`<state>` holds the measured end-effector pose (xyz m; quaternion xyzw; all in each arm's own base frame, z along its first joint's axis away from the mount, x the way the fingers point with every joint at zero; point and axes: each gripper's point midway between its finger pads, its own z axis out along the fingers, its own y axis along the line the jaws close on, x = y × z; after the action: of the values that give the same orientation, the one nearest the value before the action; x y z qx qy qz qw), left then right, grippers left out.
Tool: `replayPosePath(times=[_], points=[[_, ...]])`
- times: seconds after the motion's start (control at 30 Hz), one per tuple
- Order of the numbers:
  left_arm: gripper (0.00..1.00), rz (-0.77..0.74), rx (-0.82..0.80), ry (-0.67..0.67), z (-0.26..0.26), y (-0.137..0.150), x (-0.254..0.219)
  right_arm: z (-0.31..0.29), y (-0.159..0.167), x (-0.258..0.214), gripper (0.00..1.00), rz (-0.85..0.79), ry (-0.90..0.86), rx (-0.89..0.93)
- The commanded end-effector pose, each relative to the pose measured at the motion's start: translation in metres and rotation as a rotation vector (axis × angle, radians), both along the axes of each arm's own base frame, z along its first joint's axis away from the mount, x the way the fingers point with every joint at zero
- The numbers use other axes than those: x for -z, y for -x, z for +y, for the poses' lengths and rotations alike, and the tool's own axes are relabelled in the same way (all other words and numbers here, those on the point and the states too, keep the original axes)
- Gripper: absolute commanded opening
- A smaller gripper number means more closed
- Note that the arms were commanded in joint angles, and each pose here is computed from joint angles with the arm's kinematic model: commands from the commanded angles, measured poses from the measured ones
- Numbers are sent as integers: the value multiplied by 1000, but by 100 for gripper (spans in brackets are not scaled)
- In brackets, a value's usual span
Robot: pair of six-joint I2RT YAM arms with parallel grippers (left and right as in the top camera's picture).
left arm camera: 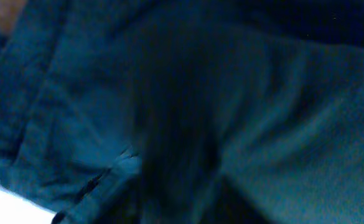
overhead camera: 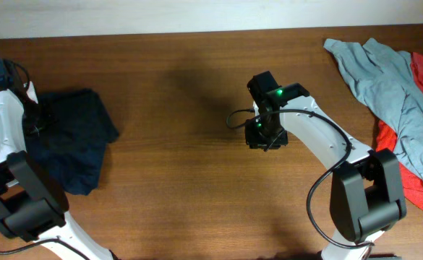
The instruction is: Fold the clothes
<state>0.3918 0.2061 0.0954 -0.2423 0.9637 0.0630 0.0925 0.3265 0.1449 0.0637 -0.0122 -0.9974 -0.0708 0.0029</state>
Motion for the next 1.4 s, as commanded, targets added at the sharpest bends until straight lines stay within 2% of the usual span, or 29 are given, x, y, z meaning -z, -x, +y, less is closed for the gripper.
replayPosePath(times=[0.0,0.2,0.33,0.4,0.5,0.6,0.73,0.9,0.97,1.03,1.23,1.37], points=[[99,17,-97,-53,12,7,-8,-3,0,-1,32,-6,15,-5],[99,-20,-101,-53,11,5,-59,-3,0,-1,32,-6,15,-5],[99,-104,-47,64,-18,-1,-100,-4,1,-1,32,-3,16,-5],[99,-174,105,156,-48,-10,-121,-4,2,-3,24,-1,16,-3],[99,-289,350,246,-98,-18,-154,-8,1,-16,24,-28,3,8],[100,-387,591,249,-146,-17,-189,-13,-1,-51,25,-124,-28,5],[99,-469,878,136,-208,2,-234,-18,3,-127,36,-360,-83,-35],[99,-538,1024,19,-259,44,-278,-49,39,-237,53,-729,-87,0],[99,-567,1052,25,-273,62,-291,-62,59,-267,65,-846,-85,7],[99,-586,1063,46,-284,83,-300,-75,81,-294,100,-957,-81,23],[99,-592,1103,113,-310,129,-311,-124,145,-347,99,-1231,-34,151],[99,-582,1127,124,-314,138,-310,-139,175,-355,99,-1303,-36,184]])
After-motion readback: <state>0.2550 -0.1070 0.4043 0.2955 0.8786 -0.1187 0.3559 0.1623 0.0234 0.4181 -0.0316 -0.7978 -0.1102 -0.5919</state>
